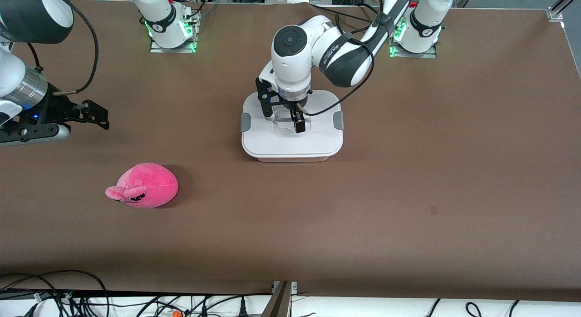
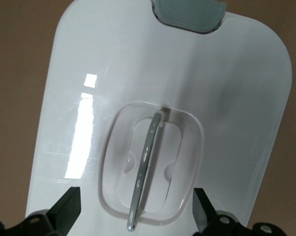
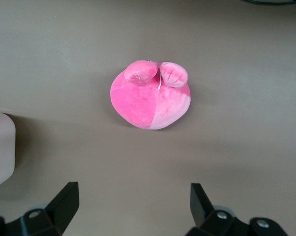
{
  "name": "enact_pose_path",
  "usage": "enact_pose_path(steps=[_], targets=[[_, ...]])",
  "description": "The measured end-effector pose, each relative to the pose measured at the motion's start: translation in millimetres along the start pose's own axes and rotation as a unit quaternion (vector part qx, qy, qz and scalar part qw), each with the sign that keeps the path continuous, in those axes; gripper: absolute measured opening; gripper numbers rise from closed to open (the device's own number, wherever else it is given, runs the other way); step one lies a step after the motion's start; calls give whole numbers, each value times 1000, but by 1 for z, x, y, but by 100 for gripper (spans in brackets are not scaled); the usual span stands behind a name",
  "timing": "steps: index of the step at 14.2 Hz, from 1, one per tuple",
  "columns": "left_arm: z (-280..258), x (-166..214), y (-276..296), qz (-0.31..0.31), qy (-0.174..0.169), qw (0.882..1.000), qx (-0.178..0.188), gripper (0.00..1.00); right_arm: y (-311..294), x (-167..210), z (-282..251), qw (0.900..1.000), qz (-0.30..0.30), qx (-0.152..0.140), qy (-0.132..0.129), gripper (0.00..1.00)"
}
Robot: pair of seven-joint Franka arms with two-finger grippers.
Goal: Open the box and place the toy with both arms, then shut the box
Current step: 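Move the left gripper over the white box lid and grasp its handle, then hold the lid handle with the left gripper while the right gripper grasps the pink toy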
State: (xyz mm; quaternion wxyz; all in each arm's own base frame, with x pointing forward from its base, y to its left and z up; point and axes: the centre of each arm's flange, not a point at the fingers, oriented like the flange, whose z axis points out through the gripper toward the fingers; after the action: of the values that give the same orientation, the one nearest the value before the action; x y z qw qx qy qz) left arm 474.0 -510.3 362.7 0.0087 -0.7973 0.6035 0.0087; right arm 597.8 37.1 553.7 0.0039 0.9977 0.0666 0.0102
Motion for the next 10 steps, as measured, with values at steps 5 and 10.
enact_pose_path(steps=[5, 10], targets=[[7, 3, 5, 2, -7, 1000, 4, 100, -5, 17, 42, 1000, -7, -9, -22, 100], [11, 11, 22, 11, -10, 1000, 4, 93, -1, 40, 110, 999, -12, -14, -45, 100]])
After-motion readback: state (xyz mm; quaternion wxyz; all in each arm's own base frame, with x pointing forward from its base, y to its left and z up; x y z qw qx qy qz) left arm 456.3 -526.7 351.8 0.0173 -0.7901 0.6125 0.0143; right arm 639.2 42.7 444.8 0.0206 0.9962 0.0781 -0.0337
